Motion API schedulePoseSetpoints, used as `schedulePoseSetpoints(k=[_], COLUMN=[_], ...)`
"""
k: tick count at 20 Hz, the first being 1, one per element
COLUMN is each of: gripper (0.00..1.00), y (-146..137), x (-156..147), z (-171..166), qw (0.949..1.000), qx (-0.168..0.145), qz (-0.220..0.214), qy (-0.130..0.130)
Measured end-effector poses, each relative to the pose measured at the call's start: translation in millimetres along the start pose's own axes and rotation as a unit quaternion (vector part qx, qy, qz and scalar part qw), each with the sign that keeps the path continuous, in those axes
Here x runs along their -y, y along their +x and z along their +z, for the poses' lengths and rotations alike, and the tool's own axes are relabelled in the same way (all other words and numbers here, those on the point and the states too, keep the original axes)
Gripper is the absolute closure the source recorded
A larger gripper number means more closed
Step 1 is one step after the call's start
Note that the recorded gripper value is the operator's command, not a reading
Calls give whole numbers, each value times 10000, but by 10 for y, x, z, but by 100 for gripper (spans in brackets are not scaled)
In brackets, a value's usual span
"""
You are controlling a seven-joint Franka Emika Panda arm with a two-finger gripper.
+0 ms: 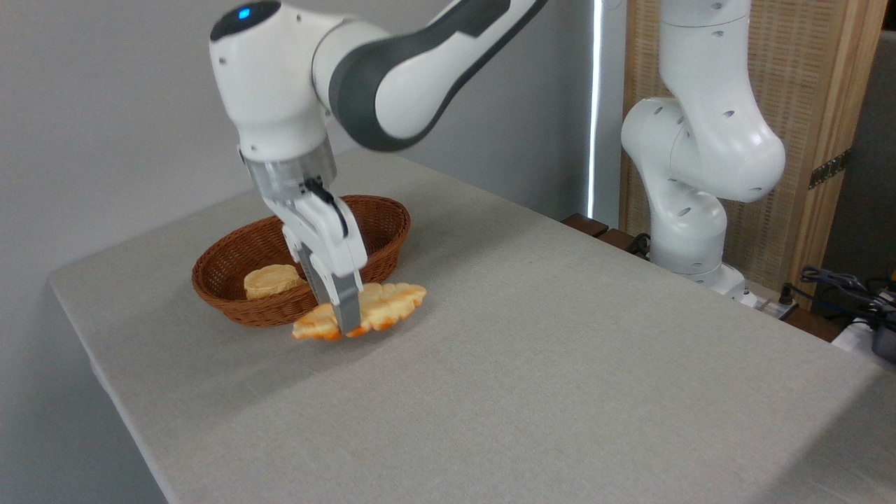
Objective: Put bread into the basket
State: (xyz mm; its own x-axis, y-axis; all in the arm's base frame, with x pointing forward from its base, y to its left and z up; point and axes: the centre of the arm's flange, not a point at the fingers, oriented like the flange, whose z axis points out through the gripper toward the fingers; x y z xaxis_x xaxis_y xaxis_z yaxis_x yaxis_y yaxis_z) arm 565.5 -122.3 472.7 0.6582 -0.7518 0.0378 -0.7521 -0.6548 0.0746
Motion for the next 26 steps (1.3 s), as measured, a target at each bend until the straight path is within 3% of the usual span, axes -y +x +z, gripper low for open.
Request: schedulePoseSetpoints(k=[3,9,10,11,17,26], gripper=[48,39,25,0,0,0], y=[52,477,537,591,735,729], x=[-128,-785,-896,-992,-1176,-1129], z=[-204,-374,-358,-341,-263,-269], qw=[9996,9975,9974,9972,9951,9946], qx=[-267,-610,-604,-598,-615,-639], qz=[-7,-97,-122,-170,-618,-670], qy=[-46,-340,-387,-416,-466,-459])
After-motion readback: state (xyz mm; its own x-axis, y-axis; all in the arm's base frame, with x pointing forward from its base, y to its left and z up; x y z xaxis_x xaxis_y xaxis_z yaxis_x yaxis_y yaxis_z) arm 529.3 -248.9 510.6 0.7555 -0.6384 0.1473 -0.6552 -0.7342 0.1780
